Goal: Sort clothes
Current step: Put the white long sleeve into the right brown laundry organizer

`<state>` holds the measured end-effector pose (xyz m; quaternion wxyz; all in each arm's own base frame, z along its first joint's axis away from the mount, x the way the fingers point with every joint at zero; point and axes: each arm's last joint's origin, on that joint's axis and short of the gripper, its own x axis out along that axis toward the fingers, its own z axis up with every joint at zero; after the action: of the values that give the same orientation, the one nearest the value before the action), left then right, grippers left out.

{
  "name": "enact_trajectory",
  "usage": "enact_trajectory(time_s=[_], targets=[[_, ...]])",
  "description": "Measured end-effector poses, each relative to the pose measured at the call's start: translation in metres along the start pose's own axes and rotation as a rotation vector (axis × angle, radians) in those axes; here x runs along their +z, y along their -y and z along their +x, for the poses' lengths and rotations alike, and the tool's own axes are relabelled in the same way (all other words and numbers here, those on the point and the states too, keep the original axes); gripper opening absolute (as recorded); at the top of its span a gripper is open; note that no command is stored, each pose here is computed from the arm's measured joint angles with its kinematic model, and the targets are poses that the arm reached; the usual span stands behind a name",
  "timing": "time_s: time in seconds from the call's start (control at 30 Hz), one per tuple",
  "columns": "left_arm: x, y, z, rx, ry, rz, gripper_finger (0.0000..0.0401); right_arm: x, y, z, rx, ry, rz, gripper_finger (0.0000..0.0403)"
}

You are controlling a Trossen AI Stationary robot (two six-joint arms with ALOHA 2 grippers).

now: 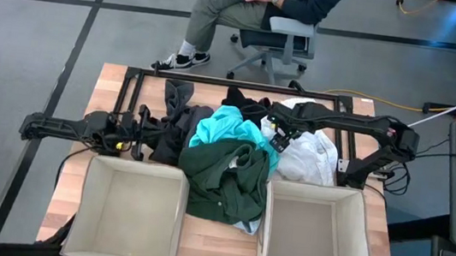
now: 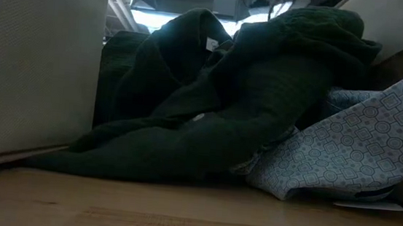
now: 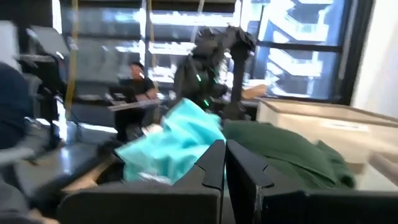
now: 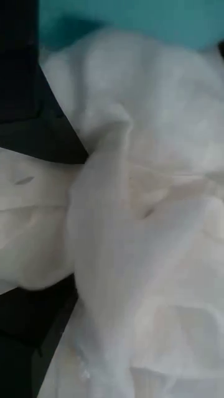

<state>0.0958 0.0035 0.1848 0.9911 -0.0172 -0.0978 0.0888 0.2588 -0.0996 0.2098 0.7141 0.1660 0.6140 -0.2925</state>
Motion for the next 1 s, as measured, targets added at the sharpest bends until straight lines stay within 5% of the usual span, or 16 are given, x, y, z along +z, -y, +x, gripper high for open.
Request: enact_trajectory(time_s=[0.23,0.6,0.77,1.0], targets=[[0.002,0.000,0.000,0.008,0.019,0.047,0.0005,-0.004,0.001,0.034,-0.020,-0.016,0.014,0.0249],[0.002,0.000,0.000,0.009,0.016,0.095,0.0005,-0.004,-0.004,0.063,-0.015,0.015,-0.037,0.0029],[0.002,0.000,0.000,0.008,0.016,0.094,0.0005,0.000,-0.003,0.050,-0.059,0.024,-0.058,0.0031],[0.002,0.000,0.000,0.008,0.016,0.092,0.0005,0.009,0.001,-0.007,-0.134,0.149,-0.056,0.0021]])
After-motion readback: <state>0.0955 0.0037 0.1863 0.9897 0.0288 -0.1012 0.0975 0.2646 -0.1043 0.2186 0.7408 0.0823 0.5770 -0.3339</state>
